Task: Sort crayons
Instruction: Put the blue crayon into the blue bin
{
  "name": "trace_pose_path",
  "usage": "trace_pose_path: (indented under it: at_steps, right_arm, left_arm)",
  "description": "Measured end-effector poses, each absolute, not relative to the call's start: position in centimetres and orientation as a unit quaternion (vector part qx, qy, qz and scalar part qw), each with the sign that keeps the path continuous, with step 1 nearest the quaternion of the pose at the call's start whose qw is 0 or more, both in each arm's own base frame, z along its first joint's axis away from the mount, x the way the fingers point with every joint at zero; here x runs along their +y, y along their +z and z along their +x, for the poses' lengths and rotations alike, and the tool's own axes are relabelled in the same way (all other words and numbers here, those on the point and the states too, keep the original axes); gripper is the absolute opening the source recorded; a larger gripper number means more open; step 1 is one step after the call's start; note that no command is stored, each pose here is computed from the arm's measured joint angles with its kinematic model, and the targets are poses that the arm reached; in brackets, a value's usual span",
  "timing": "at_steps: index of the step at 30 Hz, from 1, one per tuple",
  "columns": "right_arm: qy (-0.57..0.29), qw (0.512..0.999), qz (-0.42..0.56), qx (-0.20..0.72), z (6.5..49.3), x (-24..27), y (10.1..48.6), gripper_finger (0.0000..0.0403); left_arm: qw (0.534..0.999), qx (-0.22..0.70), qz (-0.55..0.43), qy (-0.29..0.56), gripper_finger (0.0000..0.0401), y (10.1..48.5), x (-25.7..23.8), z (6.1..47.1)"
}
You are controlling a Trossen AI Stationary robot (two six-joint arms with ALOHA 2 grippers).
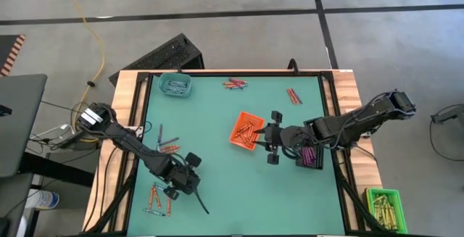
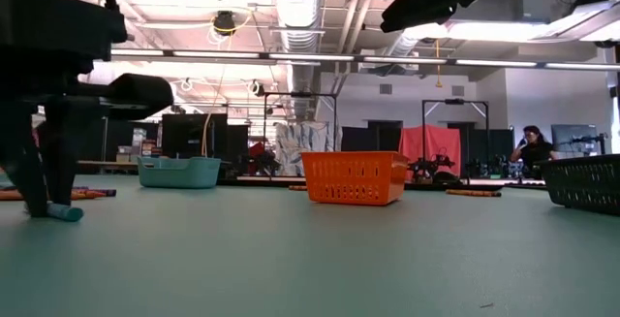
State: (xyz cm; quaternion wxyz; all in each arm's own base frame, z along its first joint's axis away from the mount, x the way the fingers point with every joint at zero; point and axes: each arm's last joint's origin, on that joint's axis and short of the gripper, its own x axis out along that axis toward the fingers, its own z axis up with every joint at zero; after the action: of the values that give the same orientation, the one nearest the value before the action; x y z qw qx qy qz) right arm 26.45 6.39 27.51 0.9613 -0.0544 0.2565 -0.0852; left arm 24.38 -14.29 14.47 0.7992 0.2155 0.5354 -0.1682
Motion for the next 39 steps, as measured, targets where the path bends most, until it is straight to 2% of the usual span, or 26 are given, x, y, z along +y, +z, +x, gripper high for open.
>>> trace_pose_path:
  at_steps: [11, 18, 23, 34, 39]
  right_arm:
    - [-0.085, 0.961, -0.055, 0.258, 26.4, 6.4, 27.5, 0.0159]
    - [-0.086, 0.959, -0.055, 0.263, 26.4, 6.4, 27.4, 0.0159]
    - [-0.089, 0.955, -0.046, 0.28, 26.1, 6.4, 27.1, 0.0159]
    - [-0.076, 0.953, -0.045, 0.291, 25.7, 7.3, 26.8, 0.0159]
    - [-0.074, 0.951, -0.048, 0.297, 25.7, 7.7, 26.6, 0.0159]
  left_arm:
    - [0.804, 0.514, 0.267, -0.135, 0.0002, 15.6, -14.2, 25.3]
    - [0.765, 0.538, 0.34, -0.099, 0.0001, 17.9, -12.3, 26.3]
    - [0.744, 0.554, 0.369, -0.061, 0.0002, 20.0, -9.2, 26.3]
    - [0.751, 0.555, 0.355, 0.042, 0.0002, 25.2, 0.8, 24.8]
    - [0.782, 0.558, 0.278, 0.001, 0.0, 25.2, 4.9, 24.2]
